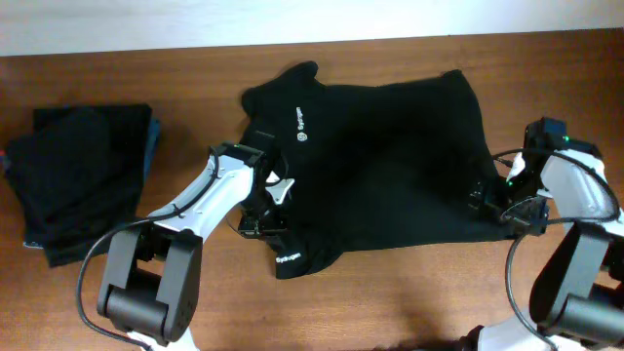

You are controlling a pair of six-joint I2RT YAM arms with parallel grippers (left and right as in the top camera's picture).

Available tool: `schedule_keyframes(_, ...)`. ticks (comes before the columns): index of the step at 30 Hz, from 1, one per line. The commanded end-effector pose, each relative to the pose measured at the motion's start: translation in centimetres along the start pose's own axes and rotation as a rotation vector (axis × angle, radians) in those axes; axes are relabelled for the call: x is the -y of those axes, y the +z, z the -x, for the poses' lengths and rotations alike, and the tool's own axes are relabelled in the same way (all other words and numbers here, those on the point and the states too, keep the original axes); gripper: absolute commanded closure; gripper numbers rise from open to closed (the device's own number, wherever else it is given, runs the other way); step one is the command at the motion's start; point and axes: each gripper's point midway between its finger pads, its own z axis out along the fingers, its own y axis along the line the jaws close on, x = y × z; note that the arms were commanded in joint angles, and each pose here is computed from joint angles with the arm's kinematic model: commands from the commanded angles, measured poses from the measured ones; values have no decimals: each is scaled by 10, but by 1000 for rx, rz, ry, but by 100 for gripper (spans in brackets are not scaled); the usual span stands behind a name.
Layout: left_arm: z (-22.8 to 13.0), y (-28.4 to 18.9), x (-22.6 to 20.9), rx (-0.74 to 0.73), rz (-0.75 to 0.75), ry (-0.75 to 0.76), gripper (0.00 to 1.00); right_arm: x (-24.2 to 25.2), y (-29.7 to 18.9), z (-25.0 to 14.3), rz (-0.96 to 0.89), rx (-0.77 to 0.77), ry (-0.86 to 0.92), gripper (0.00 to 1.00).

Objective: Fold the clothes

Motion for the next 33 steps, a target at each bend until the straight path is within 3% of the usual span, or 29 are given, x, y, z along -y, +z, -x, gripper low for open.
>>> schedule_keyframes(1,5,-10,3,39,3,34,97,27,10,4,-49,-14,119,1)
schedule_keyframes(7,6,-10,-1,42,28,33,97,45,13,6,10,-26,213,1)
schedule_keyframes(21,7,-10,-1,46,28,35,96,42,49,2,37,15,211,0)
schedule_keyframes(27,7,-10,-1,46,28,35,96,41,49,4,43,23,211,27)
schedule_keyframes(33,7,-10,-1,45,27,34,96,41,49,4,43,24,211,67)
